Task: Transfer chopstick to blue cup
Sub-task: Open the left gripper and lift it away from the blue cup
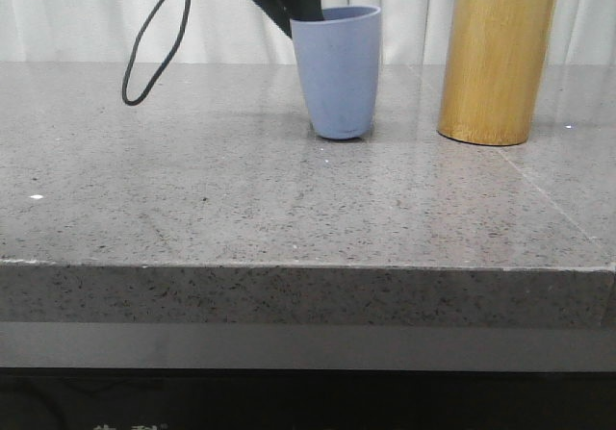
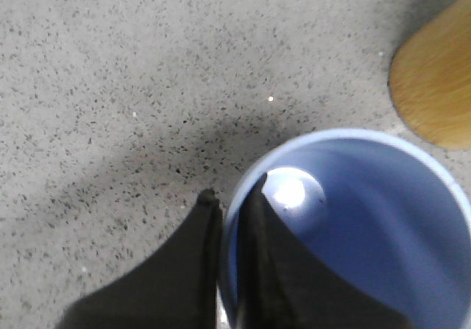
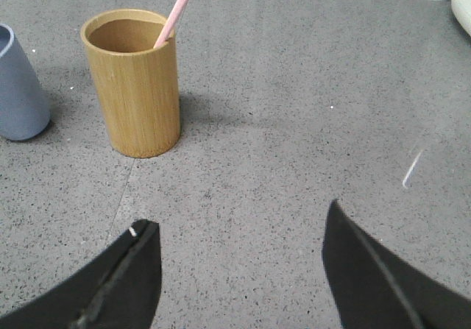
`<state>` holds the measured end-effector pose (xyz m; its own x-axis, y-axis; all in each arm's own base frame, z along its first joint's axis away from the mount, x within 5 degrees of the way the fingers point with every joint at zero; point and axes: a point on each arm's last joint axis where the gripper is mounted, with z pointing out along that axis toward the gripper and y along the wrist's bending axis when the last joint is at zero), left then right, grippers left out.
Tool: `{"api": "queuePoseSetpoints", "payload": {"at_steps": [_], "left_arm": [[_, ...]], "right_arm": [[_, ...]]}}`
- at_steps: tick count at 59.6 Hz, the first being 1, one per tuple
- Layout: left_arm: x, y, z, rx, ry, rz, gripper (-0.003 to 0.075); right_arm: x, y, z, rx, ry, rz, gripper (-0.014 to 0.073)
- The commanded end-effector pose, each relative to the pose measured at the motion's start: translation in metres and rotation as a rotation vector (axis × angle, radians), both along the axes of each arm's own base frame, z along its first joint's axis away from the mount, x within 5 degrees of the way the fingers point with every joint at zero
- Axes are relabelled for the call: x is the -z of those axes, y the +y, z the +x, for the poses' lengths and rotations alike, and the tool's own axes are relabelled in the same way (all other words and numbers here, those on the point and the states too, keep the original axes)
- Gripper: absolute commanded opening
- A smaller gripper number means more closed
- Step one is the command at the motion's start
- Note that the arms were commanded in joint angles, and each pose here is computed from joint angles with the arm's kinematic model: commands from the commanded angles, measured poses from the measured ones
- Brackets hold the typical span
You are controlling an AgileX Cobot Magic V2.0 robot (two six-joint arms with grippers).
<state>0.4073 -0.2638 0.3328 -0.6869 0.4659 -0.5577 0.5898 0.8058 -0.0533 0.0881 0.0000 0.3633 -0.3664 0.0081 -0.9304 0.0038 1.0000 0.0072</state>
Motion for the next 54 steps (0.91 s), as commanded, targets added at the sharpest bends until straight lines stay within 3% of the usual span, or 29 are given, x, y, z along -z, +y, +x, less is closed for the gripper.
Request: {"api": "queuePoseSetpoints", "payload": {"at_steps": [1,14,21,26,30,54], "left_arm": [[-0.042,0.003,-0.012,0.003,-0.112,-0.083,-0.0019],[-0.042,0.003,-0.012,0.005,-0.111,-0.081,0.0018],[-0.042,0.002,-0.013,0.011,-0.108,-0.09,0.0188],[-0.042,0.002,-0.012,0.01,-0.113,-0.093,0.0351],[-0.043,0.002,-0.012,0.01,-0.117,-0.095,0.0404],[-0.076,0.014,-0.027,0.004,-0.18,-0.134,0.0408]], "right_arm": [[-0.016,0.0,0.003,-0.005,-0.106,-0.005,0.0491],[-0.016,0.0,0.003,-0.005,-0.106,-0.005,0.0491],[-0.016,0.0,0.003,-0.005,-0.106,-0.005,0.0491],[-0.016,0.0,0.003,-0.005,-0.106,-0.005,0.0491],[-0.016,0.0,0.003,-0.006,-0.106,-0.004,0.0491],[-0.016,0.0,0.003,-0.006,-0.106,-0.004,0.0491]]}}
